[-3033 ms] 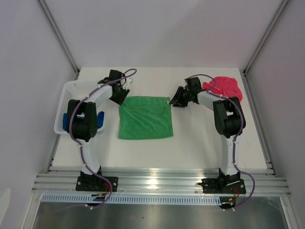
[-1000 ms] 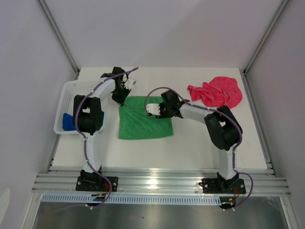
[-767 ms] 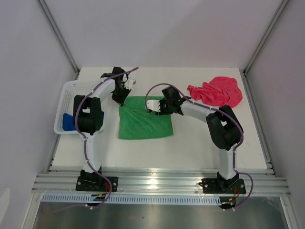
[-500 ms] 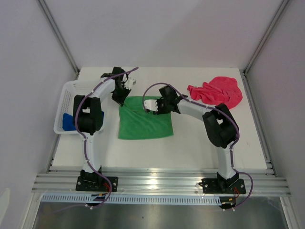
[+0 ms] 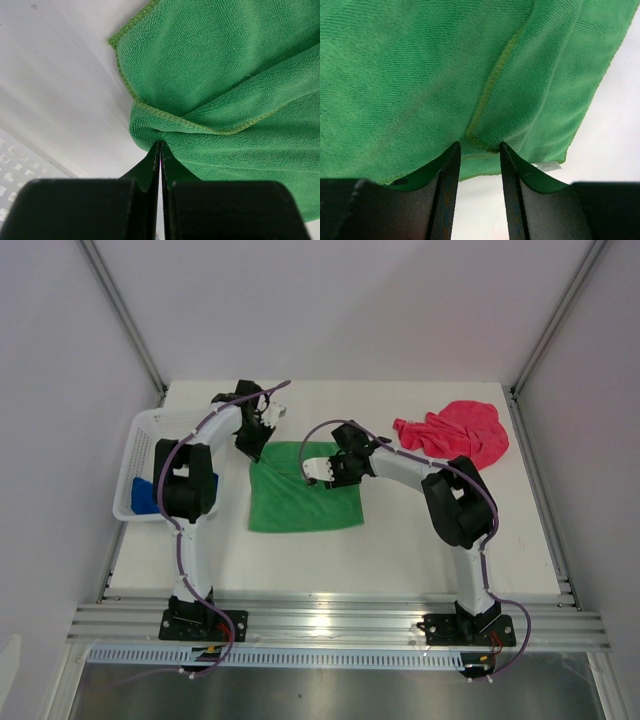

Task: Roll the towels
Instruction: Fold the towel

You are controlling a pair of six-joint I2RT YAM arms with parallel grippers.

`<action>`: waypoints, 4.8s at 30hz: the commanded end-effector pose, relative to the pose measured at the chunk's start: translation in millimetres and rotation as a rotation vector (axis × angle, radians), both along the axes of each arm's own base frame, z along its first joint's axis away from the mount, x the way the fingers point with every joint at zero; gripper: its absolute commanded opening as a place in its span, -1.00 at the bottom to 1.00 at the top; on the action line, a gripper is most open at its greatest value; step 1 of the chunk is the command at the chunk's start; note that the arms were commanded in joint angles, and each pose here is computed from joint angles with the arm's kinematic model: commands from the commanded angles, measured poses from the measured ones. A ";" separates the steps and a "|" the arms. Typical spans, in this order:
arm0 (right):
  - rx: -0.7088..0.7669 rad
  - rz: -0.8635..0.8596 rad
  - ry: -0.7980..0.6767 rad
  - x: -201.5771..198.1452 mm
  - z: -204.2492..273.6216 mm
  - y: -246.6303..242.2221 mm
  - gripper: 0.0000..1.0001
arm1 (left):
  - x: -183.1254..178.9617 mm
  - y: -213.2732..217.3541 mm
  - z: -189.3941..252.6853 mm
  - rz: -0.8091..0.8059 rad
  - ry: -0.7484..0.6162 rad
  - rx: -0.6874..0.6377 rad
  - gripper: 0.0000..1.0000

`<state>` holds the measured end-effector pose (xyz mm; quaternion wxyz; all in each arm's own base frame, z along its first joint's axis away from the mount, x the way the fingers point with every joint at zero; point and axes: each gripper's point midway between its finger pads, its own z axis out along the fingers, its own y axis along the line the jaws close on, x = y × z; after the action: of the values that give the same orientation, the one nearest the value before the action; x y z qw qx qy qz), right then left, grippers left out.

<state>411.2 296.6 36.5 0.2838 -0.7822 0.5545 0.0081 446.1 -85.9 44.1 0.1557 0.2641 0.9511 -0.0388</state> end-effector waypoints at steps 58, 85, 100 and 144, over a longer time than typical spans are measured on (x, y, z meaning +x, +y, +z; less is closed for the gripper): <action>0.453 -0.416 0.113 22.7 59.3 -14.5 -1.00 | 26.3 -22.6 28.7 0.033 -0.070 -0.081 -0.19; 0.516 -0.501 0.171 -3.5 60.1 -30.5 -1.00 | 10.9 -27.0 9.1 0.044 0.090 -0.047 -0.99; 0.571 -0.525 0.205 -30.1 61.6 -28.5 -1.00 | 8.1 -12.7 12.9 0.055 0.087 0.004 -0.28; 0.764 -1.081 0.259 86.1 57.3 -44.7 -1.00 | 55.8 -31.3 50.8 -0.133 -0.132 0.011 -0.09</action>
<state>481.4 256.4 90.9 0.4358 -0.2825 0.8383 0.1657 494.3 -113.0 96.8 0.2083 0.2807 0.9357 -0.0470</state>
